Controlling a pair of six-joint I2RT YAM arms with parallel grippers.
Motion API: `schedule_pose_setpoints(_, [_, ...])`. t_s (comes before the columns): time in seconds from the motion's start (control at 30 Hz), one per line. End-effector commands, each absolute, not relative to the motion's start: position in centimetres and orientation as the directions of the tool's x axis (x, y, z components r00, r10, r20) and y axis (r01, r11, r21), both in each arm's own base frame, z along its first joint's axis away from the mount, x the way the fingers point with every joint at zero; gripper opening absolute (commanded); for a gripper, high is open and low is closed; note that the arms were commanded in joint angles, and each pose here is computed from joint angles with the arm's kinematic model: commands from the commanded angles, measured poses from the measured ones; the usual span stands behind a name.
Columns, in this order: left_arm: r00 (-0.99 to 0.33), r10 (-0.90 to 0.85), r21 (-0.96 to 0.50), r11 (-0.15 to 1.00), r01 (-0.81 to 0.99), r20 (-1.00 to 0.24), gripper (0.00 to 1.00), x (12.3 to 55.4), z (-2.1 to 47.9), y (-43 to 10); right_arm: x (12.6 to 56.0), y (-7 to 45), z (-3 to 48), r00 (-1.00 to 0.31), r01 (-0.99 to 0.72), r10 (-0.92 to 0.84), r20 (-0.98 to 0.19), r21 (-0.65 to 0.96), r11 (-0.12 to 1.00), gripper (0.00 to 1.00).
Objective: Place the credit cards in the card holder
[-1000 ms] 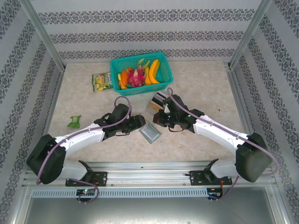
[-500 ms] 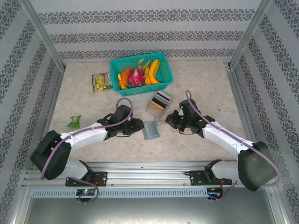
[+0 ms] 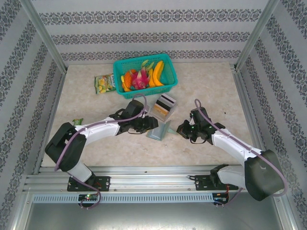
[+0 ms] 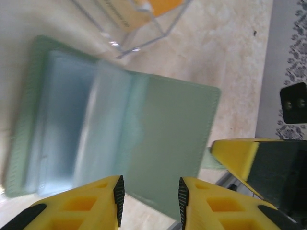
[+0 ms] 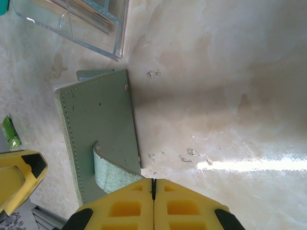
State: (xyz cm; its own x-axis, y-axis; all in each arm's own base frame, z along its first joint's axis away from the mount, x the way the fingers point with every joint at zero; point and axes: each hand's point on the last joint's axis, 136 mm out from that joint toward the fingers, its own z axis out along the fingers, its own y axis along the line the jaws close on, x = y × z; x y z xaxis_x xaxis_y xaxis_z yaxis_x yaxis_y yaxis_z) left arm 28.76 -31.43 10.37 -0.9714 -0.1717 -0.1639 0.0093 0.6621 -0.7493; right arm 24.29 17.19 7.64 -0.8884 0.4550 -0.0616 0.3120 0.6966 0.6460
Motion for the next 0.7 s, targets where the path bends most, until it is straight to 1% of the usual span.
schedule_pose_setpoints(0.0, [-0.979,-0.061,-0.781,0.614,0.116,-0.193,0.34,28.6,11.4,-34.4,23.9,16.4,7.0,-0.89,0.316,0.45,-0.071,0.615,0.722,0.06])
schedule_pose_setpoints(0.23, [-0.994,0.005,-0.803,0.589,0.088,-0.106,0.28,27.8,8.7,-37.5,24.6,15.2,7.3,-0.87,0.322,0.478,-0.121,0.595,0.737,0.08])
schedule_pose_setpoints(0.43, [-0.997,0.025,-0.781,0.62,0.07,-0.07,0.26,26.9,6.0,-38.4,25.1,15.0,8.0,-0.867,0.323,0.481,-0.127,0.593,0.738,0.15])
schedule_pose_setpoints(0.47, [-0.998,0.02,-0.779,0.624,0.062,-0.064,0.25,26.9,5.6,-38.4,25.2,15.1,8.6,-0.862,0.316,0.488,-0.137,0.607,0.729,0.2])
schedule_pose_setpoints(0.5, [-0.998,0.012,-0.779,0.625,0.055,-0.061,0.25,26.9,5.3,-38.3,25.4,15.0,9.2,-0.855,0.308,0.495,-0.154,0.616,0.725,0.29])
schedule_pose_setpoints(0.53, [-0.998,0.006,-0.777,0.627,0.048,-0.057,0.25,26.8,5.1,-38.2,25.6,15.0,9.7,-0.849,0.303,0.501,-0.169,0.622,0.722,0.3])
schedule_pose_setpoints(0.6, [-0.998,-0.002,-0.774,0.631,0.042,-0.056,0.25,26.8,4.9,-38.1,25.9,15.1,10.7,-0.838,0.277,0.507,-0.201,0.643,0.713,0.29])
schedule_pose_setpoints(0.67, [-0.998,-0.006,-0.772,0.634,0.042,-0.059,0.25,26.8,4.8,-38.0,26.2,15.5,11.1,-0.834,0.274,0.513,-0.201,0.657,0.703,0.23])
